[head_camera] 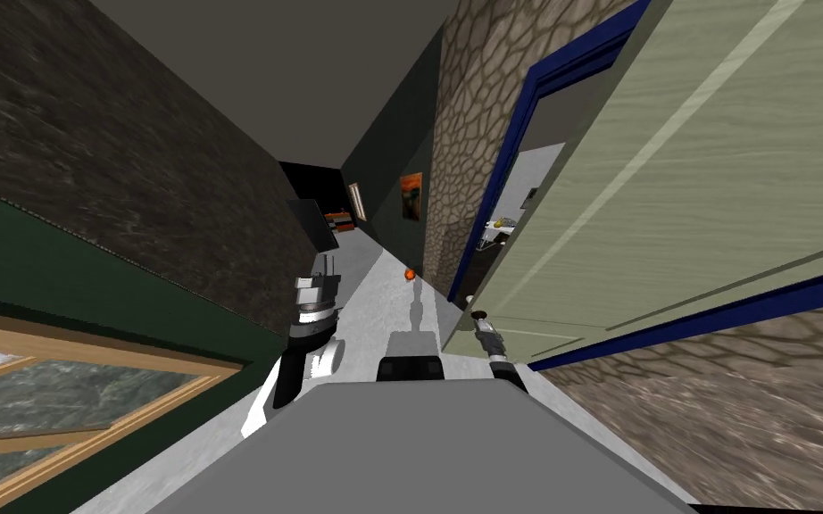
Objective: Pull the door open
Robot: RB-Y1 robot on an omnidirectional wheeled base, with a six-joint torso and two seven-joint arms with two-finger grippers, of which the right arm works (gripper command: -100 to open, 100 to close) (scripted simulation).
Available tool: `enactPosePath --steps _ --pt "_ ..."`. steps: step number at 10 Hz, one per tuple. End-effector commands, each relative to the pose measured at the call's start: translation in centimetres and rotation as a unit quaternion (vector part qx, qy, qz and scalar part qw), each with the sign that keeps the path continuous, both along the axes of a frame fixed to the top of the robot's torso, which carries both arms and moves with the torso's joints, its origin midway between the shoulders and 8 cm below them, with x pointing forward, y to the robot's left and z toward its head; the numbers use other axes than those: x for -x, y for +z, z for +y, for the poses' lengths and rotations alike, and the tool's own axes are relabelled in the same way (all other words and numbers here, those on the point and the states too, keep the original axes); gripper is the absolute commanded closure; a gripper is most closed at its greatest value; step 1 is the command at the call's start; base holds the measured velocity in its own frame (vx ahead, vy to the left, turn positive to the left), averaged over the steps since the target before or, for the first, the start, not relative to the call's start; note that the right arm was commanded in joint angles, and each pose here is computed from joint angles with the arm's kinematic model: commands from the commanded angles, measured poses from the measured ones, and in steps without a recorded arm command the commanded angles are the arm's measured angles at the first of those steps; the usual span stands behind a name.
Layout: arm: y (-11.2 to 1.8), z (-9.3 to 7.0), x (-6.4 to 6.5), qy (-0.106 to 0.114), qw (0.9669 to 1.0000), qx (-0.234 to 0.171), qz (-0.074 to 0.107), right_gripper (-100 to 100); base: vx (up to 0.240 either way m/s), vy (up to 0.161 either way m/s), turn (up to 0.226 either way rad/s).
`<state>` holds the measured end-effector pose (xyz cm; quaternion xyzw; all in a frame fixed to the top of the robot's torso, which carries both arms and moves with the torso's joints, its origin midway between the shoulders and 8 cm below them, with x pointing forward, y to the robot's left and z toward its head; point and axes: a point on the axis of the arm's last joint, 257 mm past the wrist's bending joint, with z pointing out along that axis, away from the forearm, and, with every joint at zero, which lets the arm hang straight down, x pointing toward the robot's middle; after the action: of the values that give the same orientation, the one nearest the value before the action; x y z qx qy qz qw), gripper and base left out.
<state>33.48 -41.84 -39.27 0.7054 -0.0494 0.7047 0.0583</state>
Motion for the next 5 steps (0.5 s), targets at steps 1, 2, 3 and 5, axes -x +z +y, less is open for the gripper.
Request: enactPosePath --steps 1,2,3,5 --pt "0.04 0.29 0.60 0.014 0.9999 -0.003 -0.002 100 -0.219 -0.067 0.183" --pt "0.05 0.29 0.93 0.021 0.9998 -0.004 -0.002 100 -0.178 -0.061 0.162" --pt "0.07 0.30 1.22 0.027 0.9996 -0.005 -0.002 100 -0.179 -0.052 0.132" --pt "-0.15 0.20 1.50 0.028 0.9996 -0.005 0.003 100 -0.143 -0.036 0.104"
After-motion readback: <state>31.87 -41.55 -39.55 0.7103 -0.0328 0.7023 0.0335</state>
